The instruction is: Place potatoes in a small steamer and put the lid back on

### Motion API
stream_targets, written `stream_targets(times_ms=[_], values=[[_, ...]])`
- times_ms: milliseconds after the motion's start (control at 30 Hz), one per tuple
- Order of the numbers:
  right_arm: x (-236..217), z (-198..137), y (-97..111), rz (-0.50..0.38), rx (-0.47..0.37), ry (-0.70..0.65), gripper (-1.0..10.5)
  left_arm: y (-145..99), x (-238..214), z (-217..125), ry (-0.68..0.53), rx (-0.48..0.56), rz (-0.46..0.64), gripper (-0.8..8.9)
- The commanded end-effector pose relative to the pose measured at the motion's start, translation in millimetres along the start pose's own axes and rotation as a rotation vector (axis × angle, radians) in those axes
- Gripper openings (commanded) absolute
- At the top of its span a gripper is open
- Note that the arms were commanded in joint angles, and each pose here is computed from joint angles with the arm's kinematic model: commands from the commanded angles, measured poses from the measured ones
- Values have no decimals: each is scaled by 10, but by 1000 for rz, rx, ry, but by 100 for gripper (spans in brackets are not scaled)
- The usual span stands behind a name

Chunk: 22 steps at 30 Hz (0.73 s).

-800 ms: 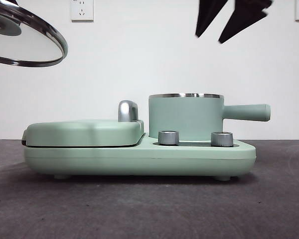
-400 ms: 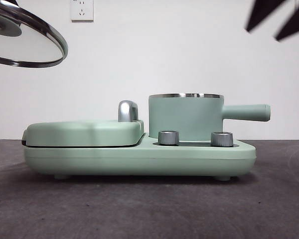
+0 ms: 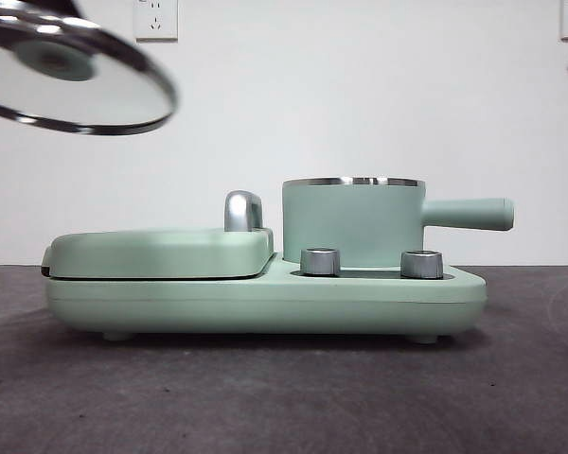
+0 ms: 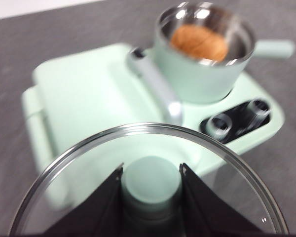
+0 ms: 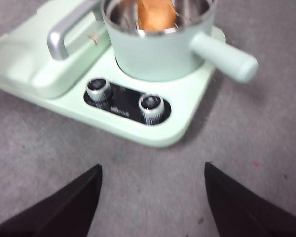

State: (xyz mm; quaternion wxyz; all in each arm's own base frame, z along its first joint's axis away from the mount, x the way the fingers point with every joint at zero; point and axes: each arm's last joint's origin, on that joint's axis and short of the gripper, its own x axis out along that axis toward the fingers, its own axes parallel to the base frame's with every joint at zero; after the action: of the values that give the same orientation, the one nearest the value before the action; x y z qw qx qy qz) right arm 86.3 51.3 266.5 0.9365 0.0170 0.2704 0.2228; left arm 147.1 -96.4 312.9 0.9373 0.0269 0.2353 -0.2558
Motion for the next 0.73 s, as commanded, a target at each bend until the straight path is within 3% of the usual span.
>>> stream_targets(times_ms=[33, 400, 733], values=[[-42, -16, 1, 2, 16, 5, 325, -40, 119, 142, -75, 2, -43, 13], [-66, -32, -3, 2, 15, 7, 325, -216, 888, 344, -259, 86, -120, 13], [-66, -33, -3, 2, 14, 7, 325, -363, 1519, 458, -260, 164, -135, 13]])
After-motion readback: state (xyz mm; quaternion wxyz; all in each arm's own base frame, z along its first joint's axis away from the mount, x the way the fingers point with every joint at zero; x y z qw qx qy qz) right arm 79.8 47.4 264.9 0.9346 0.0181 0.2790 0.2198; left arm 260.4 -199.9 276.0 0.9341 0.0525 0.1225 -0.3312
